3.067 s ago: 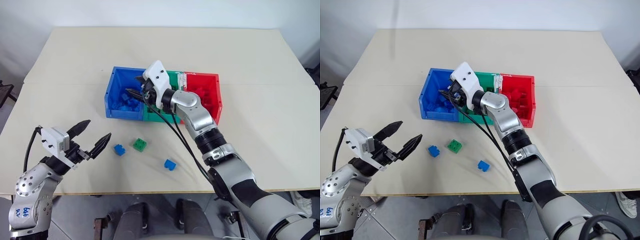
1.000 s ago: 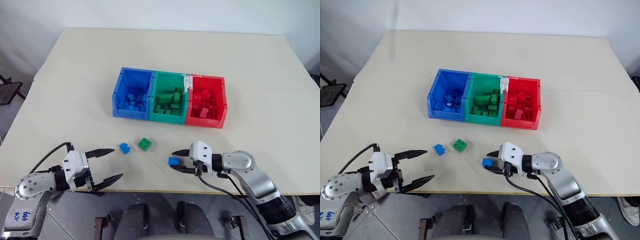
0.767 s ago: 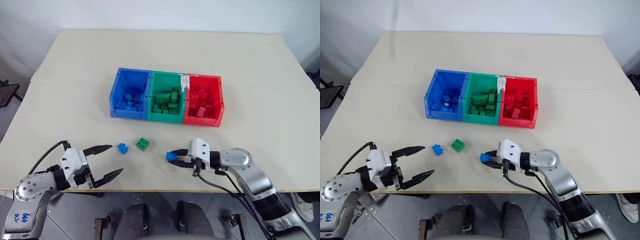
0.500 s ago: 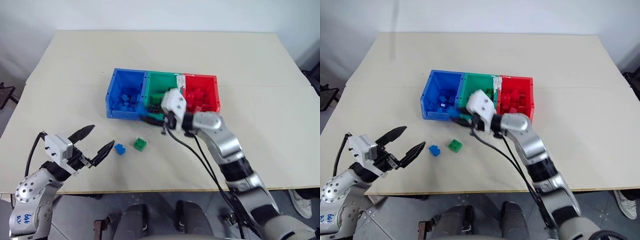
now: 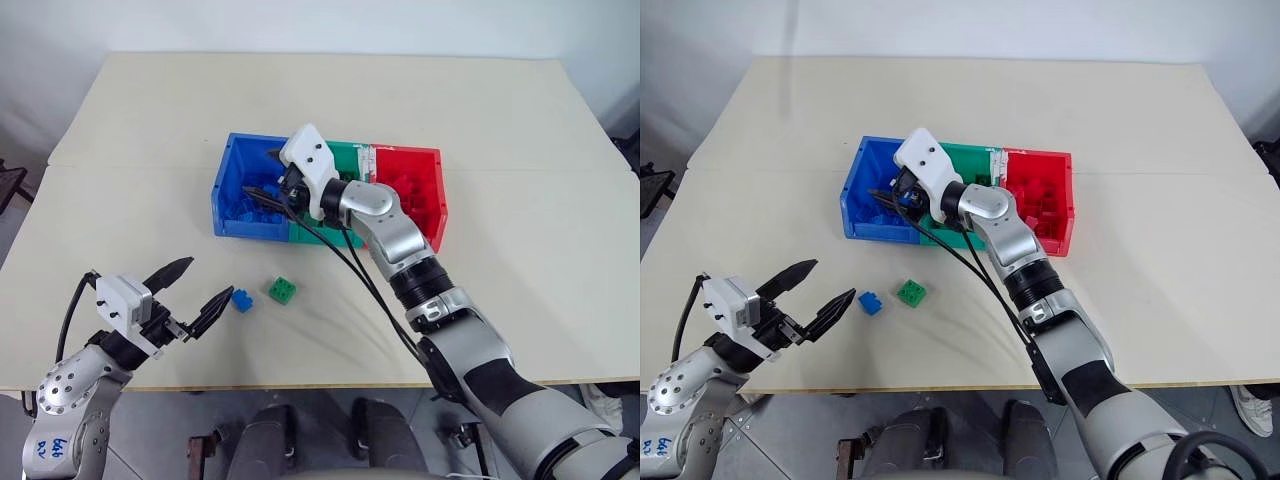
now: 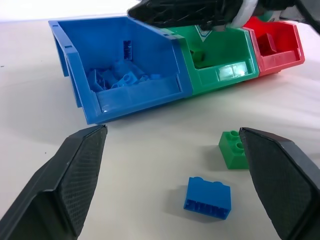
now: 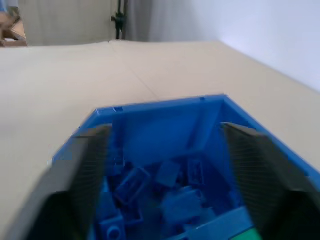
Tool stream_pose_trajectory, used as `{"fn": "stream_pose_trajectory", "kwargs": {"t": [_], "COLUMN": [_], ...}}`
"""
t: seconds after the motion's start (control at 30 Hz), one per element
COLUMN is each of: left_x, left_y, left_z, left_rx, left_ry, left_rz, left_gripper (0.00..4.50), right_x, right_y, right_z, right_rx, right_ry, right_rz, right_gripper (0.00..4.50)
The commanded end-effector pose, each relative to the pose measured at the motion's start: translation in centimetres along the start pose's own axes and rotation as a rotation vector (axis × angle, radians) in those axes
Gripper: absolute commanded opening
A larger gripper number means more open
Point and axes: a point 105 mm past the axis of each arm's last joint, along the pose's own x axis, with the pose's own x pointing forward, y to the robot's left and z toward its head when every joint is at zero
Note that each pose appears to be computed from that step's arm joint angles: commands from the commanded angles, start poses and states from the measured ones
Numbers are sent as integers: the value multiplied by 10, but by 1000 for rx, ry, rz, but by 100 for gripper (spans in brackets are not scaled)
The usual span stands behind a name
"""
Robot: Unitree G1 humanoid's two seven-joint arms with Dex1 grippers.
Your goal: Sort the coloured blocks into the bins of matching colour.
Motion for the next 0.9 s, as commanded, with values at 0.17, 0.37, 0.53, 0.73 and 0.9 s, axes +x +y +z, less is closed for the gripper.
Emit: {"fn": "stream_pose_trajectory", "kwargs": {"t": [0.17,0.37,0.53,0.73,0.9], "left_x": [-6,-29,-79,-97,-60], "left_y": [4,26,70,77,44], "left_z": [9,4,-10,-14,-8], "left_rx": [47,39,118,149,151], "left_ry": [23,146,279,320,266], "left_rz": [-96,-184,-48,-45,-197], "left_gripper": [450,450,450,450,450], "right_x": [-92,-184,-245,-261,-274], "right_y": [2,24,34,39,46], "right_z": [11,-13,-29,-32,-35], "right_rx": [-77,-42,-12,-4,19], "right_ry": [-84,-73,14,49,72], "right_rz": [138,234,229,232,239], "right_gripper": [444,444,444,444,444]}}
